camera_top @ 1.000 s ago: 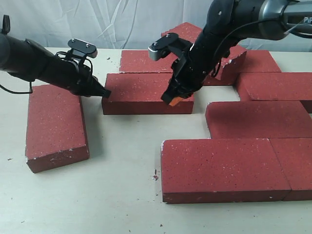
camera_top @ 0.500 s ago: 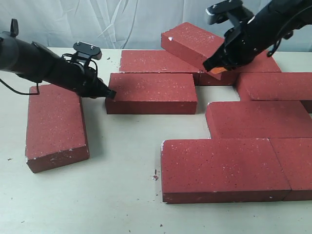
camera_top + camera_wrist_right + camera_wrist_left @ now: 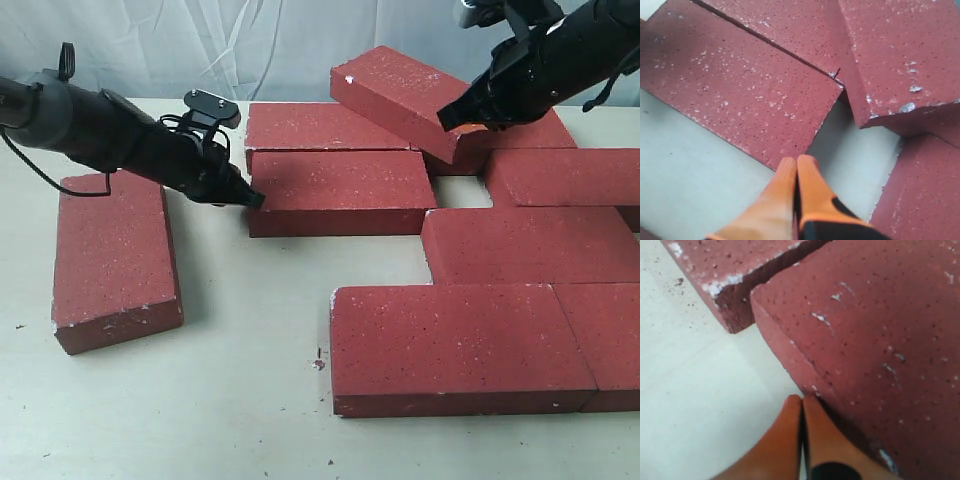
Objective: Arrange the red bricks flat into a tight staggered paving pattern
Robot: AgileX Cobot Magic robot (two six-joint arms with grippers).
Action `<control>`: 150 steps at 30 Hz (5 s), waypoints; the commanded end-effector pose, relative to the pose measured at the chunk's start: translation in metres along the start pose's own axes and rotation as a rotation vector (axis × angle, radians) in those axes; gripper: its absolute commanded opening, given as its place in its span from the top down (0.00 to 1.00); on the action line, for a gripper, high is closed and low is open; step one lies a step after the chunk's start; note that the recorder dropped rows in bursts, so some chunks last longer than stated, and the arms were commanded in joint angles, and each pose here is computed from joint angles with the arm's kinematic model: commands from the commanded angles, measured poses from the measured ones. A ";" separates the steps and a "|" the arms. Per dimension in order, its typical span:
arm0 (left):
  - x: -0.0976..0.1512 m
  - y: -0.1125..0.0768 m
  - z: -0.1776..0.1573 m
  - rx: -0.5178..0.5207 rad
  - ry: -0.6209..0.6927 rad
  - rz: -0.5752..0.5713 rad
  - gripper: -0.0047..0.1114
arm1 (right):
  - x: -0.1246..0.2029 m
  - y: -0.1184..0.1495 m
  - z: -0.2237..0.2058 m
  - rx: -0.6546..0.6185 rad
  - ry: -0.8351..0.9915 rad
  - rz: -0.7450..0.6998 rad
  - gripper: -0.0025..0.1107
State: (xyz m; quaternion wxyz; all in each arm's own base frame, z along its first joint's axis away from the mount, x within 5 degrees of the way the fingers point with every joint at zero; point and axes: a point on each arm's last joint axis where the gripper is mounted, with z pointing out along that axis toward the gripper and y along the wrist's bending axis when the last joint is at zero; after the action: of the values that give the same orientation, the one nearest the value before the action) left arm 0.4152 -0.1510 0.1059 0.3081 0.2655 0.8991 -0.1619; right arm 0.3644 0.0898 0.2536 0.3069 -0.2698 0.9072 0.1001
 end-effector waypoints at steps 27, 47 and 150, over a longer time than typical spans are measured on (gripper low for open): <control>-0.002 -0.006 0.009 0.053 0.076 -0.031 0.96 | 0.014 0.070 0.130 -0.227 0.225 -0.444 0.99; -0.008 -0.027 0.030 0.056 0.060 0.007 0.96 | 0.001 0.067 0.096 -0.163 0.246 -0.405 0.99; -0.033 0.111 -0.152 -0.463 0.196 -0.187 0.96 | 0.008 0.230 0.042 -0.630 0.117 -0.757 0.99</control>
State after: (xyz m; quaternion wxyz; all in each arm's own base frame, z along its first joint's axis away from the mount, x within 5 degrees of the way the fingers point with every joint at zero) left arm 0.4257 -0.0157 0.2381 0.2599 0.1300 0.9561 0.0381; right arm 0.2645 0.2720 0.2284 0.2114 -0.6258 0.7159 0.2262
